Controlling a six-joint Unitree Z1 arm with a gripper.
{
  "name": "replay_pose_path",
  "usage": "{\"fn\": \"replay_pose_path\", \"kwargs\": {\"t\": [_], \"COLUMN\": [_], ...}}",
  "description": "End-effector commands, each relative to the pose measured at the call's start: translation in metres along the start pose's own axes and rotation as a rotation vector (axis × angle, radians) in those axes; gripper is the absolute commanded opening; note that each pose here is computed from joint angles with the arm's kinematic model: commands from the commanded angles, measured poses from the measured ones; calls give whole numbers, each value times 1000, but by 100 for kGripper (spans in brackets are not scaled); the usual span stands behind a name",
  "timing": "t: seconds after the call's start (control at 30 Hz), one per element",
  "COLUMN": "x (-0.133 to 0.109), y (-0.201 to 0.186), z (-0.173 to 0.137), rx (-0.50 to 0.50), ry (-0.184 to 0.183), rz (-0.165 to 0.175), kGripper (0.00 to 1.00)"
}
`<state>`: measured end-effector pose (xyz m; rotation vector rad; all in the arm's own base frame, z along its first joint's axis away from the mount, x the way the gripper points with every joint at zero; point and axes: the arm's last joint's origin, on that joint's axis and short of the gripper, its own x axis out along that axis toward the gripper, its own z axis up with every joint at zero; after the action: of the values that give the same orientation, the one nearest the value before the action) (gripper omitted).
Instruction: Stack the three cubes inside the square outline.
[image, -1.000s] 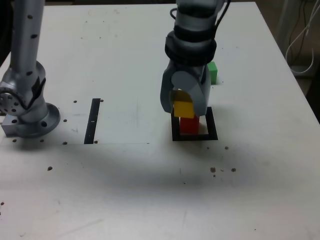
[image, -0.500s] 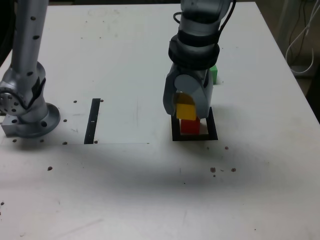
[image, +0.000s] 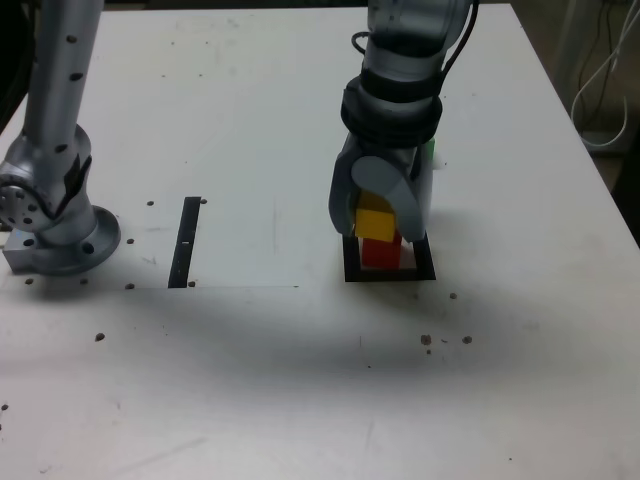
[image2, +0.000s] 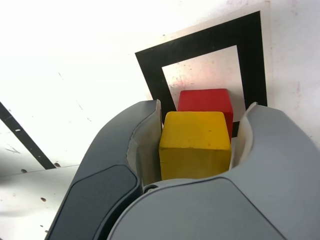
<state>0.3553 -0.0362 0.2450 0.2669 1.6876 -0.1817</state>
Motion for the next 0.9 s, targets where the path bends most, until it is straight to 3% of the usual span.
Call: {"fn": "replay_pose_path", "kwargs": {"t": [0.0,0.17,0.43,0.87], "x": [-2,-4,-9,-19], "y": [0,1,1,31], "z": [0,0,-4,-34], "rx": [5,6,3,-33], "ry": [-14,-22,-32,5], "rz": [8,23,37,73], "kGripper": [89,98,99,99]}}
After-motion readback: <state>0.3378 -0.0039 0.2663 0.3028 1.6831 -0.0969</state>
